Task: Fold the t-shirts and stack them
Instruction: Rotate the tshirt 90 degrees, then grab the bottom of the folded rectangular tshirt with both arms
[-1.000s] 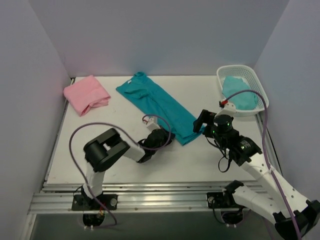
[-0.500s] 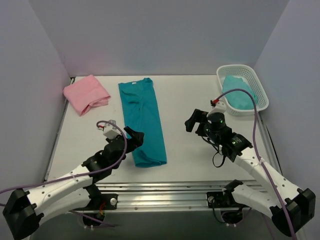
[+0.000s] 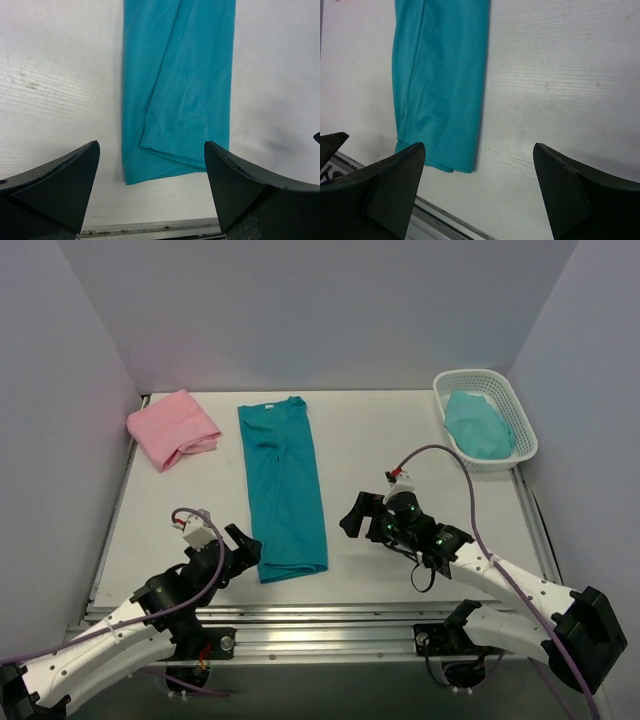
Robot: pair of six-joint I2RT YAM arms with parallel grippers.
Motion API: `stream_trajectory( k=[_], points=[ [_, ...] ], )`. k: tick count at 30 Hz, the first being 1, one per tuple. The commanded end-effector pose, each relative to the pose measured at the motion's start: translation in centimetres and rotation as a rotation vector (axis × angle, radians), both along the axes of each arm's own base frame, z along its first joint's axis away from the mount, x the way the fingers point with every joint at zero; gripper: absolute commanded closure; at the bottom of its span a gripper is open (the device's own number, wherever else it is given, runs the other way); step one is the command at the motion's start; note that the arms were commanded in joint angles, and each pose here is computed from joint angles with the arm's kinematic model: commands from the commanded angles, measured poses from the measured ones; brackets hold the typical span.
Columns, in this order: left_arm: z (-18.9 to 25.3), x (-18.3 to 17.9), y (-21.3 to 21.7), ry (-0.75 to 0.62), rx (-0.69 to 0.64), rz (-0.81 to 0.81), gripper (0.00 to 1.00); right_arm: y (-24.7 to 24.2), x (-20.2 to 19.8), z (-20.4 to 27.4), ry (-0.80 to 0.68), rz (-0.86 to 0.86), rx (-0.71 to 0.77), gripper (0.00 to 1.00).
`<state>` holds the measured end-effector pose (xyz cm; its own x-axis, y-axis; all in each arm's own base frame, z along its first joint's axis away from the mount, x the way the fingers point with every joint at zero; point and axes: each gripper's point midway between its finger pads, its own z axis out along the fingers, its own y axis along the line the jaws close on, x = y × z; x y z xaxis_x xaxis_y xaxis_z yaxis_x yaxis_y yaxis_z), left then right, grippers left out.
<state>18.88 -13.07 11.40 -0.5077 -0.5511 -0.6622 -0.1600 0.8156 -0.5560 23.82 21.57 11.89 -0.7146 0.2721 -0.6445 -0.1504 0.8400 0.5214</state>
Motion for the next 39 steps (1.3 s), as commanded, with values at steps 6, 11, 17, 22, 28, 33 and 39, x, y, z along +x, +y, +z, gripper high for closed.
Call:
stream_trajectory(
  k=[6,11,17,22,28,33,39],
  points=[
    [-6.0,-3.2,-1.3,0.166,0.001,-0.072,0.06,3.0,-1.2,-2.1,0.049,0.042,0.102,0.23],
    [-7.7,-4.3,-2.0,0.198,0.021,-0.07,0.06,4.2,-2.1,-6.0,0.146,0.088,0.095,0.25],
    [-9.1,-4.4,-3.2,0.208,0.057,-0.055,0.06,5.9,-2.7,-8.5,0.204,0.128,0.108,0.27],
    [-9.4,-3.9,-3.9,0.189,0.031,-0.046,0.06,6.5,-3.2,-9.1,0.212,0.142,0.094,0.38],
    [-9.0,-3.7,-4.0,0.167,0.028,-0.048,0.06,6.5,-3.4,-9.5,0.218,0.141,0.089,0.43],
    [-9.1,-3.5,-4.0,0.164,0.038,-0.041,0.06,7.5,-4.0,-9.4,0.22,0.163,0.105,0.5],
    [-9.9,-3.4,-4.4,0.17,0.04,-0.036,0.06,9.0,-5.5,-10.5,0.243,0.194,0.111,0.52]
  ],
)
